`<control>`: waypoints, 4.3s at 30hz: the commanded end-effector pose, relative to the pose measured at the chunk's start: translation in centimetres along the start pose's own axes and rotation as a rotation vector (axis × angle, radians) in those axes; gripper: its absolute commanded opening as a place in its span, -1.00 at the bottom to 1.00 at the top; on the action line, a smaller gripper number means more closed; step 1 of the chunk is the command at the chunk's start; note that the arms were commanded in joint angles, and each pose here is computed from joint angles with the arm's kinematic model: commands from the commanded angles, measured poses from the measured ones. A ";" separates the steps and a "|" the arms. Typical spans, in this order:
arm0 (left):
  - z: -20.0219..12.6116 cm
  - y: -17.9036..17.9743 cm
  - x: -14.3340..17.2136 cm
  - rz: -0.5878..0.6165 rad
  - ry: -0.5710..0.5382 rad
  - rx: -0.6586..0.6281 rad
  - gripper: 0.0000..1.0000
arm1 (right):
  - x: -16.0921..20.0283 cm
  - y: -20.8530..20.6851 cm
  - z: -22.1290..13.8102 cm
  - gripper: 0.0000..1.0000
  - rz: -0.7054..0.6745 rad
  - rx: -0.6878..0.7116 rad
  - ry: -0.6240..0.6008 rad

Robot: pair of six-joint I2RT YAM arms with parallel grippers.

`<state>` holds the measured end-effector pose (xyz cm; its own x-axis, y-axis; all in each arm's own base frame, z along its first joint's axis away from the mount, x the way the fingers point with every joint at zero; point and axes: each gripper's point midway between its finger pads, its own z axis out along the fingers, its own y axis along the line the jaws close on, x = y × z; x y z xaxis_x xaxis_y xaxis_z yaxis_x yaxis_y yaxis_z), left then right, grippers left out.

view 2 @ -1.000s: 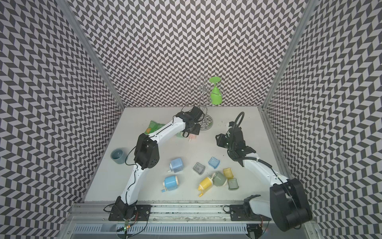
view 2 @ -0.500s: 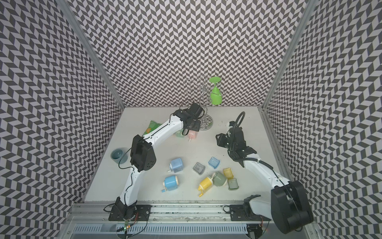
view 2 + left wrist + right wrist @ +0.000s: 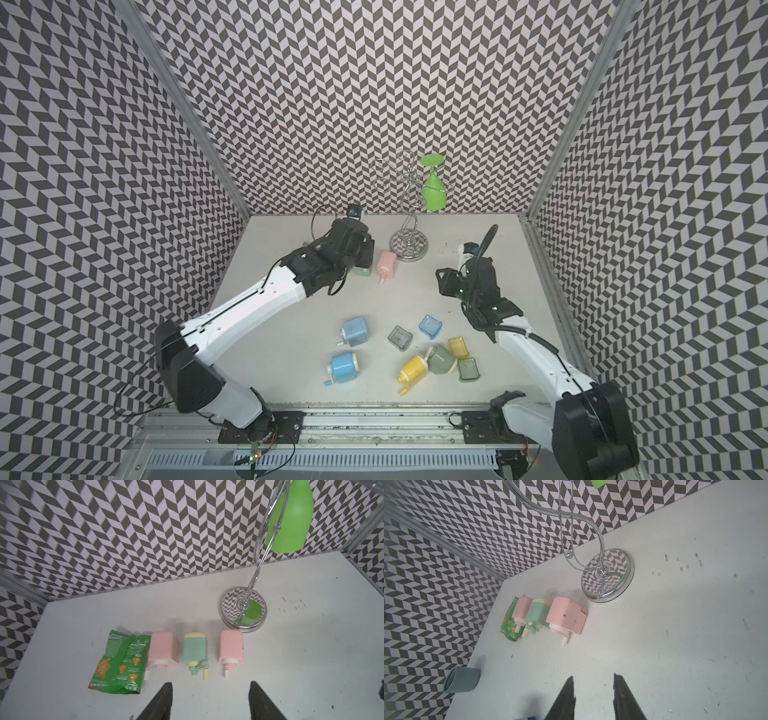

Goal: Put the tray back into the pencil sharpener
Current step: Move the container to the center of the board, then move the pencil sharpener to the center of the board.

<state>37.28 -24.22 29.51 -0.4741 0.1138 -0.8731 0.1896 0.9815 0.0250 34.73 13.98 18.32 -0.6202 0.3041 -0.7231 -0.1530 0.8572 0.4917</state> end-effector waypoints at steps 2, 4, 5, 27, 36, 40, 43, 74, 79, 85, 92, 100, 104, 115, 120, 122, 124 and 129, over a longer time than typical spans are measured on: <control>-2.9 1.3 -2.0 0.034 -0.231 0.049 0.36 | 0.5 1.6 0.4 -0.35 -0.054 -0.016 0.039; -4.0 2.1 -1.6 0.043 -0.282 0.083 0.46 | 1.5 2.3 0.7 -0.35 -0.068 -0.012 0.079; -4.4 2.6 -1.5 0.038 -0.298 0.103 0.61 | 2.3 2.7 0.8 -0.35 -0.079 -0.007 0.103; -7.4 -0.1 9.6 0.751 -0.236 0.587 0.99 | 14.5 -4.4 -0.3 -0.20 0.151 0.361 0.396; -6.8 0.6 9.7 0.733 -0.239 0.537 0.99 | 15.9 -5.1 0.8 -0.34 0.191 0.369 0.416; -6.3 1.3 9.6 0.708 -0.242 0.484 0.99 | 15.7 -5.0 1.6 -0.51 0.181 0.374 0.411; -6.2 1.4 9.6 0.698 -0.233 0.478 0.99 | 15.2 -4.9 2.4 -0.61 0.160 0.381 0.410; -5.7 -0.3 15.7 0.796 0.101 0.656 0.99 | 10.8 0.7 9.7 -0.48 -0.131 0.343 0.420; -6.0 -1.8 18.1 0.851 0.171 0.715 0.99 | 8.5 1.4 7.3 -0.33 -0.102 0.313 0.317; -4.8 -2.4 19.9 0.838 0.262 0.725 0.99 | 8.3 1.0 4.9 -0.30 -0.054 0.284 0.257; -3.2 -2.5 21.4 0.869 0.313 0.711 0.94 | 8.1 0.7 2.9 -0.30 0.002 0.255 0.202; -2.1 -2.1 23.7 0.927 0.397 0.716 0.77 | 8.9 0.1 2.3 -0.31 0.019 0.263 0.213; -1.7 -2.2 24.0 0.943 0.400 0.724 0.71 | 8.7 0.0 2.3 -0.32 0.008 0.274 0.213; -0.7 -1.0 24.9 0.946 0.426 0.695 0.55 | 8.6 0.0 2.5 -0.33 -0.002 0.279 0.211; -0.7 -1.2 25.1 0.916 0.427 0.724 0.57 | 8.5 0.2 2.8 -0.33 -0.010 0.274 0.218; -0.5 -1.0 25.4 0.911 0.434 0.722 0.57 | 8.5 0.3 2.9 -0.33 -0.012 0.273 0.220; -0.4 -0.8 25.8 0.918 0.446 0.719 0.55 | 8.5 0.3 3.0 -0.34 -0.012 0.271 0.221; -0.3 -0.9 26.1 0.908 0.444 0.732 0.52 | 8.5 0.2 2.9 -0.34 -0.017 0.276 0.222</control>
<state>24.37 -21.93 7.21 -0.1519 0.8938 -0.4220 0.9639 0.2284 0.1369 30.61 17.58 9.75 -0.8014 0.2027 -0.5628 0.0358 0.9554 0.2931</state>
